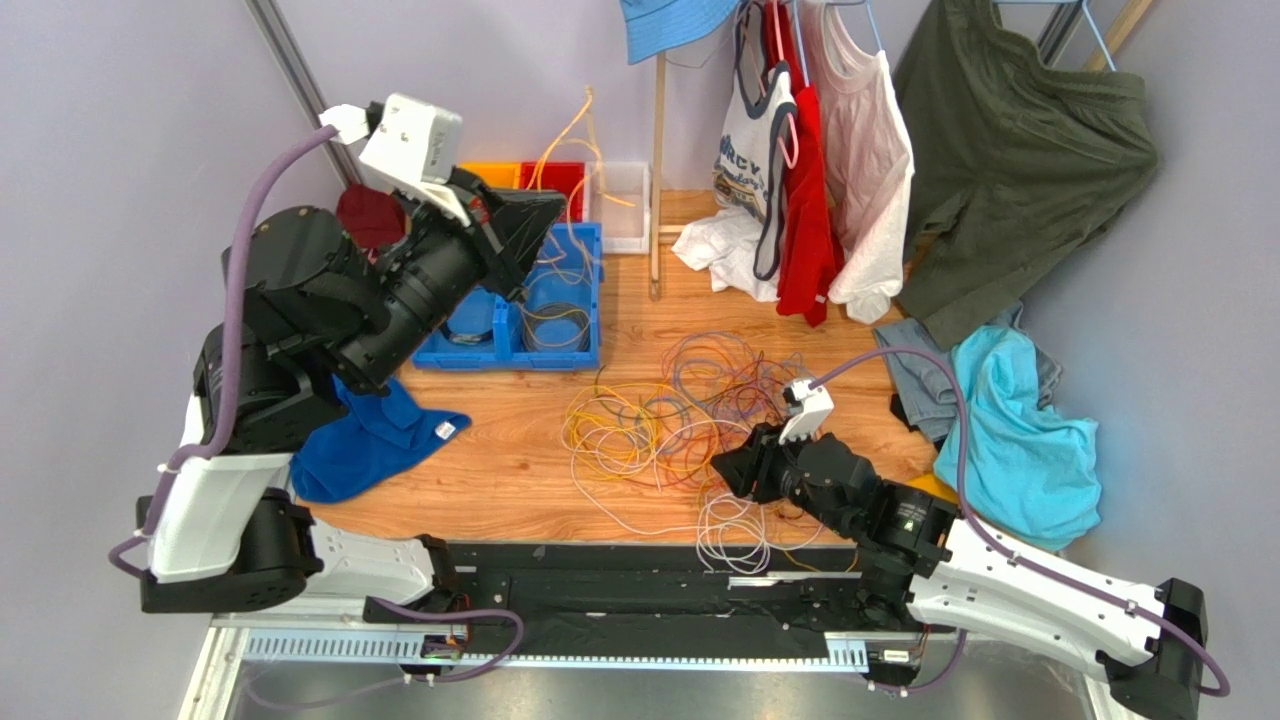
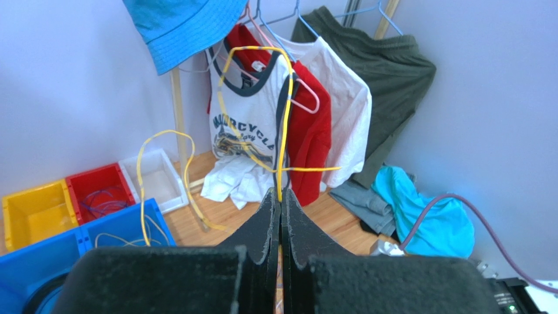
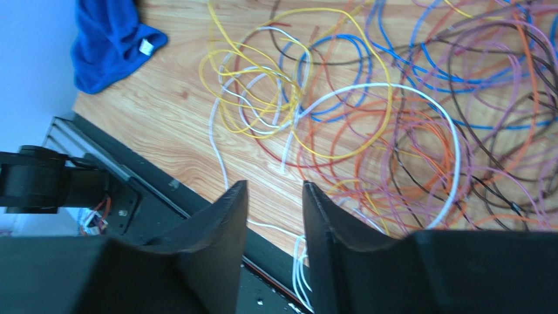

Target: Untangle the cables

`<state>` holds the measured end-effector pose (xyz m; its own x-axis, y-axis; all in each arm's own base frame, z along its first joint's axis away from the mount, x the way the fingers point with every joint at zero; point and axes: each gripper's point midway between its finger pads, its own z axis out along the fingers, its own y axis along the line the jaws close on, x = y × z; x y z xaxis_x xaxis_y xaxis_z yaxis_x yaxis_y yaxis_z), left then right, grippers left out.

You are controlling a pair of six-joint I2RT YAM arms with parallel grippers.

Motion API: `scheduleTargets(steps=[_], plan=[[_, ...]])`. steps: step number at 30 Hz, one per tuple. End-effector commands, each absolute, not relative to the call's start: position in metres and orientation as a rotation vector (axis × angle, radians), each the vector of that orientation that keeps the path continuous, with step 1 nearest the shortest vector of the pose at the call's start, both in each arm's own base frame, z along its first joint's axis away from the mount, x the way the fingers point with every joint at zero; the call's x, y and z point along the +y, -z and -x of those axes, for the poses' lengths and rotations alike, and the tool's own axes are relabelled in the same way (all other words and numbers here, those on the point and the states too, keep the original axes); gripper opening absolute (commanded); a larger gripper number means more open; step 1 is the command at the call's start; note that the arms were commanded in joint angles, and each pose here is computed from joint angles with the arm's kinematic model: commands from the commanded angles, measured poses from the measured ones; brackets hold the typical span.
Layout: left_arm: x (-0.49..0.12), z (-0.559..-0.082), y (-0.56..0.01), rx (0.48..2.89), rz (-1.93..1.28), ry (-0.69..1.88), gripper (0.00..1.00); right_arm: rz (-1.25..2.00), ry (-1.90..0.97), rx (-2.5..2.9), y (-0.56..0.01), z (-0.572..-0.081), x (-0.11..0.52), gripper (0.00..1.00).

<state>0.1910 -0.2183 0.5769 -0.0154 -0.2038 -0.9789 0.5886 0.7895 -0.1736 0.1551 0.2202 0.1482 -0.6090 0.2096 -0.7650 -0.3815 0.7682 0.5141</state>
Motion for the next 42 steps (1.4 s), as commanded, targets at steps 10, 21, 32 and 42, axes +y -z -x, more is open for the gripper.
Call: scheduleTargets(steps=[10,21,32,42], plan=[[-0.228,-0.224,-0.471,1.705,-0.418,0.301,0.0,0.196,-0.919,1.946,-0.189,-0.163,0.246,0.45],[-0.187,-0.283,-0.401,1.882,-0.212,0.241,0.0,0.112,-0.908,1.935,-0.179,-0.157,0.217,0.44],[-0.187,-0.363,-0.373,1.945,-0.133,0.217,0.0,0.125,-0.89,1.944,-0.176,-0.158,0.218,0.43],[-0.171,-0.45,-0.323,2.026,-0.006,0.178,0.0,0.143,-0.841,1.945,-0.175,-0.161,0.213,0.43]])
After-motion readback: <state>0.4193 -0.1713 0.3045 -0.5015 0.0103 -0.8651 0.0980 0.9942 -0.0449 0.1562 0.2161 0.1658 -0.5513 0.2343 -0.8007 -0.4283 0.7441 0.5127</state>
